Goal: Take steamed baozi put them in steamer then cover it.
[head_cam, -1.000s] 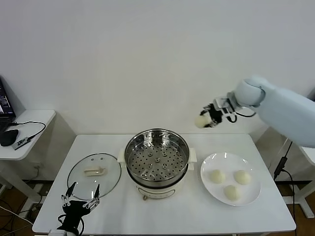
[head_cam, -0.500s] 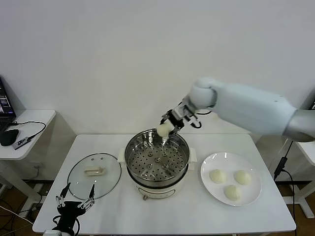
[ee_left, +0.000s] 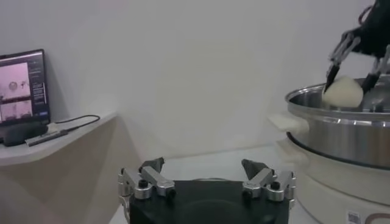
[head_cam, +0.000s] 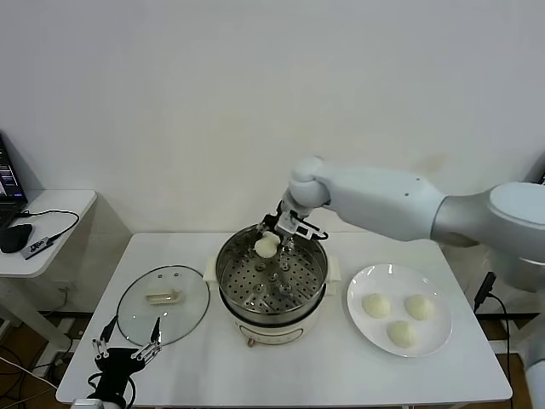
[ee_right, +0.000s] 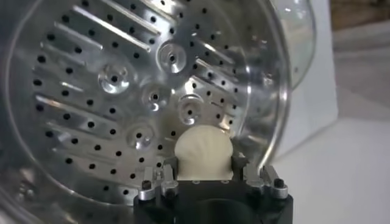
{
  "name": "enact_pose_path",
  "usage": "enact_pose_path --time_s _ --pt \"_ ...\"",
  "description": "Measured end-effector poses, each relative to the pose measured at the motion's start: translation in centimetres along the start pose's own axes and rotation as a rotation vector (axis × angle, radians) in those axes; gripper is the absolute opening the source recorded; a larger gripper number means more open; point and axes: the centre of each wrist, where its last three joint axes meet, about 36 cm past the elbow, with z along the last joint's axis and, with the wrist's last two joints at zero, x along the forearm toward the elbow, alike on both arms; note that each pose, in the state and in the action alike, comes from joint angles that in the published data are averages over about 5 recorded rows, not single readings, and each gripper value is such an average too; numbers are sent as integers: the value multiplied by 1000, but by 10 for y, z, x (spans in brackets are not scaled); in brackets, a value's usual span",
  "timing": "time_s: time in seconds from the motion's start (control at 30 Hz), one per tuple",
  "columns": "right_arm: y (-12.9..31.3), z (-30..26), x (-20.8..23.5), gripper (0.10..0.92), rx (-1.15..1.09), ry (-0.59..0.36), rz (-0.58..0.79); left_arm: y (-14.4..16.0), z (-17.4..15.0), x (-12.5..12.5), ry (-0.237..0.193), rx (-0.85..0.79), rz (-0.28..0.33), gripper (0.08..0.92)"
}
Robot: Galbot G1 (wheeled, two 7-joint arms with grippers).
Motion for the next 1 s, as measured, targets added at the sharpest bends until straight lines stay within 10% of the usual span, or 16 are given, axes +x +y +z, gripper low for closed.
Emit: enact_pose_path --time_s 0.47,1.0 --pt "-3 2 -2 809 60 2 -24 -2 -5 1 -12 1 3 823" --pt "28 5 106 823 -304 82 1 3 -18 0 -21 1 12 823"
